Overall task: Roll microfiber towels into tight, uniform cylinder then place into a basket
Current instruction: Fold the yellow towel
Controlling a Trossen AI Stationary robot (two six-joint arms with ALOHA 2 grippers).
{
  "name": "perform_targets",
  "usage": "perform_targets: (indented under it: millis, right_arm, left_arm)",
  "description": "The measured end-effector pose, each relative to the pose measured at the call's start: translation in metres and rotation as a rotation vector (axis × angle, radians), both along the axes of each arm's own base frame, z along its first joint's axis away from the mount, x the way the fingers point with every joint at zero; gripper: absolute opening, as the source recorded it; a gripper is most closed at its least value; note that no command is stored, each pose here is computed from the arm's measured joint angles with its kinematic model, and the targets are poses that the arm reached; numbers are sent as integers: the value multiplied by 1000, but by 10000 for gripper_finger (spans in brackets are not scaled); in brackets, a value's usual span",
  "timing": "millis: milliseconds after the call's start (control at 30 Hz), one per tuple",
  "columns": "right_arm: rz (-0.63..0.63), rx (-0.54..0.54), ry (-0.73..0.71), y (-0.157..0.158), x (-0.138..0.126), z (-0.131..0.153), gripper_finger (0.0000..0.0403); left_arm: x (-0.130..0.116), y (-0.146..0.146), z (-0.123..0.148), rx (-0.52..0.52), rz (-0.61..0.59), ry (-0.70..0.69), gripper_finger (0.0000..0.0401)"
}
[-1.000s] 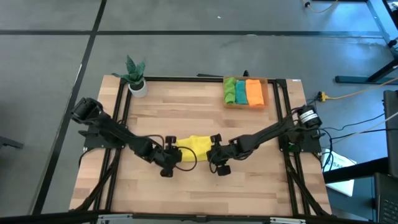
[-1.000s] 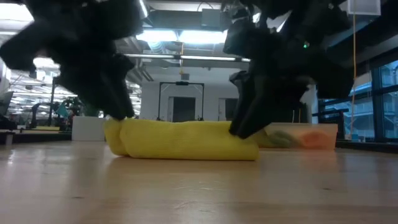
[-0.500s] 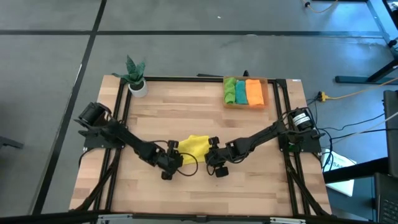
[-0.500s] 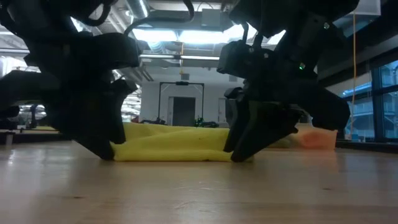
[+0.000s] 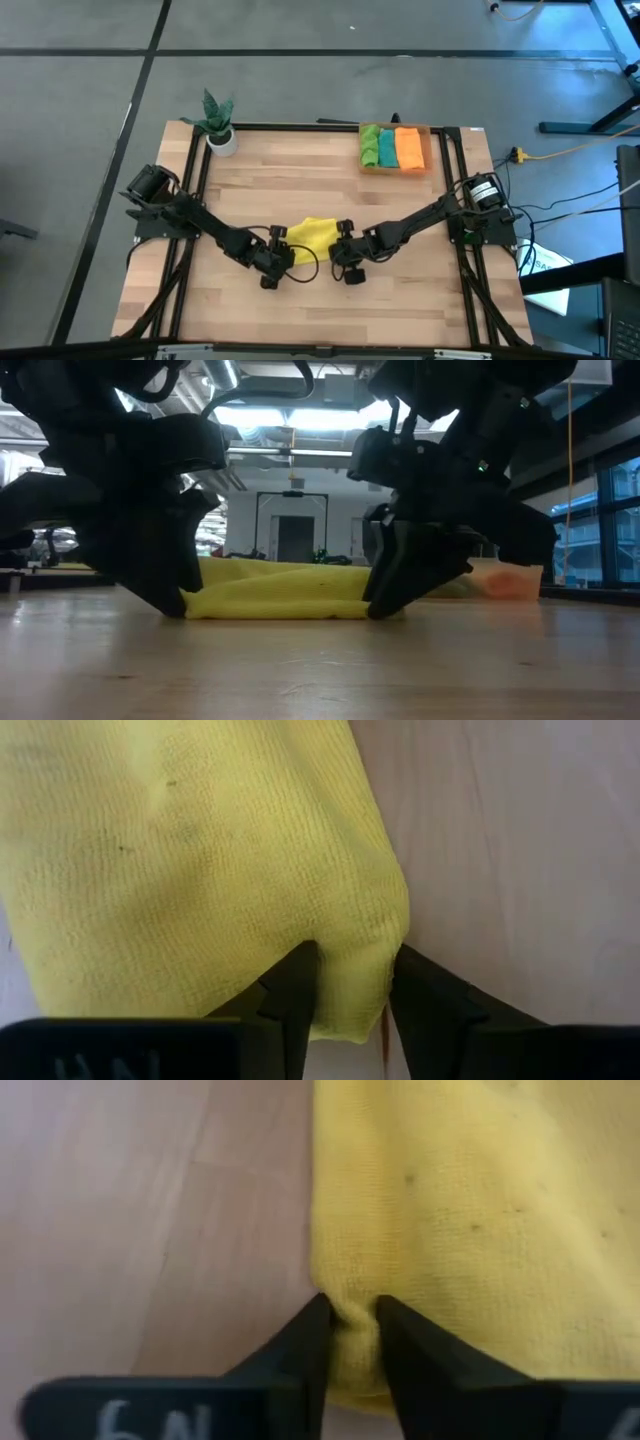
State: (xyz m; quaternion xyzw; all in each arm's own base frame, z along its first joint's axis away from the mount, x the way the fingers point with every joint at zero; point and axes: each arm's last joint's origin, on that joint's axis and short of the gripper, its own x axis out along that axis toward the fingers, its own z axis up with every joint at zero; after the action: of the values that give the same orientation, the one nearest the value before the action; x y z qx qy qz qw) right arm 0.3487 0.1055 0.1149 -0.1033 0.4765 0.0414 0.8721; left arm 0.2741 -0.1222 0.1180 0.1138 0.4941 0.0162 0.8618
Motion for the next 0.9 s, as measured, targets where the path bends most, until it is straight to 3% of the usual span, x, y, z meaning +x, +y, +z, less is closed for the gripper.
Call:
perform_targets:
  millis: [200, 367, 667, 900]
  right_arm:
    - [-73, 29, -5, -1, 0, 0, 12]
    - [-100, 50, -3, -1, 0, 0, 8]
    - [-12, 203, 93, 5, 14, 24, 4]
    - [26, 299, 149, -6, 27, 47, 2]
  left_arm:
    - [0, 0, -1, -31, 44, -5, 63]
    - [0, 0, -1, -96, 109, -1, 7]
    - [10, -3, 18, -438, 100, 149, 1]
    - [18, 13, 28, -549, 172, 259, 0]
